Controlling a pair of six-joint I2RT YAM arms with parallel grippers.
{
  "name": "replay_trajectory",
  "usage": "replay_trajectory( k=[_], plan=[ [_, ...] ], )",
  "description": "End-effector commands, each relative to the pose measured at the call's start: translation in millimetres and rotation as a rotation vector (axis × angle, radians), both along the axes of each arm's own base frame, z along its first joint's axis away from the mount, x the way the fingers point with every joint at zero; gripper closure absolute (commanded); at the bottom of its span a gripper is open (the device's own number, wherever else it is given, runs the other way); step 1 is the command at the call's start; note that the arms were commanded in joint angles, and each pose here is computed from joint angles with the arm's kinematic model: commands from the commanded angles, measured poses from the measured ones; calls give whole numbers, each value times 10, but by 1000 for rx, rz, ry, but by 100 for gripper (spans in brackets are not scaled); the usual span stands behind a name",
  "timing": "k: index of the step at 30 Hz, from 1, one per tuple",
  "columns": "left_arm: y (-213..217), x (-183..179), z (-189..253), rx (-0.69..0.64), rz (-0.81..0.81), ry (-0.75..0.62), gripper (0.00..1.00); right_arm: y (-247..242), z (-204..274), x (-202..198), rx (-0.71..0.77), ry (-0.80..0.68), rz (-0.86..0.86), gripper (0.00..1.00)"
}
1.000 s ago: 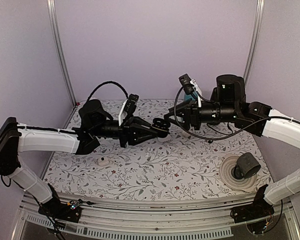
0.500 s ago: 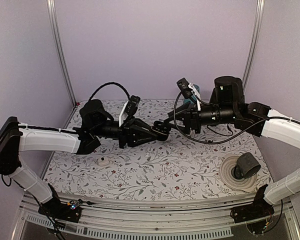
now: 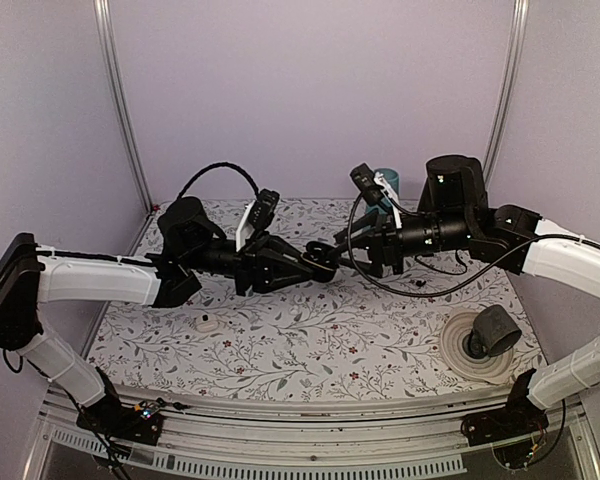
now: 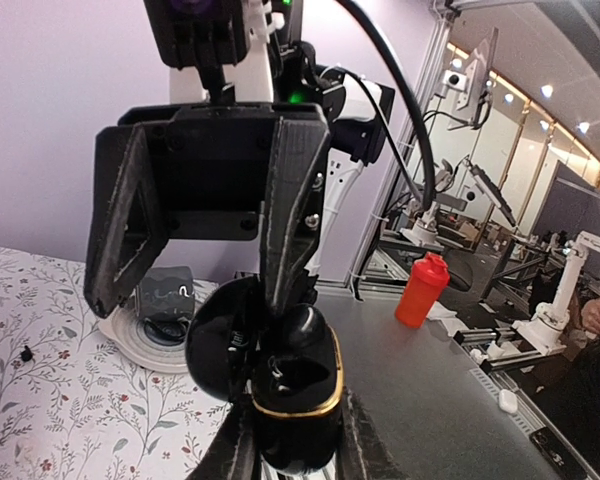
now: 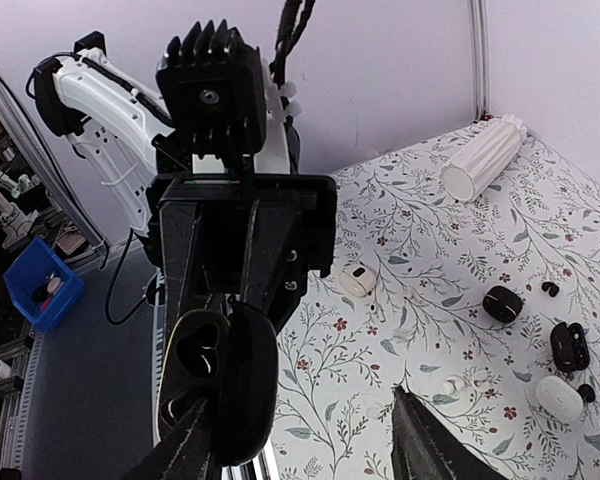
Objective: Insert the wireless bluetooth earbuds into the charging case
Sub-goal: Adjust the right earbud in the right side groove of the charging case, then pick up the left earbud from the center of the board.
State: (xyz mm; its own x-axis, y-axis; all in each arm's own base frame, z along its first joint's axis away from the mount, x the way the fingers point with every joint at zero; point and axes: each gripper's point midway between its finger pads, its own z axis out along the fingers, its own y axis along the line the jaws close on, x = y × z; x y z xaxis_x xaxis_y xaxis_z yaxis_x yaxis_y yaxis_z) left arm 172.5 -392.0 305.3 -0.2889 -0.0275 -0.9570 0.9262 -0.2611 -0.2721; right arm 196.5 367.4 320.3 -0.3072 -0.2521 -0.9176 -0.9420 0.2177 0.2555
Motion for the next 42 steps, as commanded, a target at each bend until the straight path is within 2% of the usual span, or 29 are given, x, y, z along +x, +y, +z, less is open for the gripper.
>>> replay_trajectory(
  k=[1, 10, 18, 21, 25, 28, 31, 33, 36, 42],
  plan=[
    [11, 148, 125, -36, 65, -45, 100, -69, 1, 82, -11, -11, -88, 40],
    [75, 511, -16, 21, 298, -43, 100, -461, 82, 563, 39, 46, -353, 37],
    [222, 648, -15, 22, 408, -49, 100, -1227, -451, 1256, -60, 195, -758, 36],
    [255, 655, 10, 17, 417, -53, 100, -1585, -842, 1481, -130, 301, -909, 36],
    [280, 654, 23, 15, 422, -56, 100, -1992, -1607, 1735, -246, 456, -1068, 36],
    [283, 651, 33, 12, 419, -55, 100, -2296, -2527, 1873, -416, 592, -1175, 35],
    [285, 646, 50, 7, 415, -57, 100, -2356, -3351, 1842, -598, 749, -1165, 29],
    [288, 642, 58, 7, 409, -55, 100, -2362, -3392, 1951, -700, 706, -1209, 32],
    [309, 640, 84, 6, 408, -60, 100, -2361, -3262, 2039, -642, 711, -1227, 33],
    [363, 611, 148, -6, 420, -76, 100, -2416, -3217, 2003, -636, 722, -1255, 36]
  ],
)
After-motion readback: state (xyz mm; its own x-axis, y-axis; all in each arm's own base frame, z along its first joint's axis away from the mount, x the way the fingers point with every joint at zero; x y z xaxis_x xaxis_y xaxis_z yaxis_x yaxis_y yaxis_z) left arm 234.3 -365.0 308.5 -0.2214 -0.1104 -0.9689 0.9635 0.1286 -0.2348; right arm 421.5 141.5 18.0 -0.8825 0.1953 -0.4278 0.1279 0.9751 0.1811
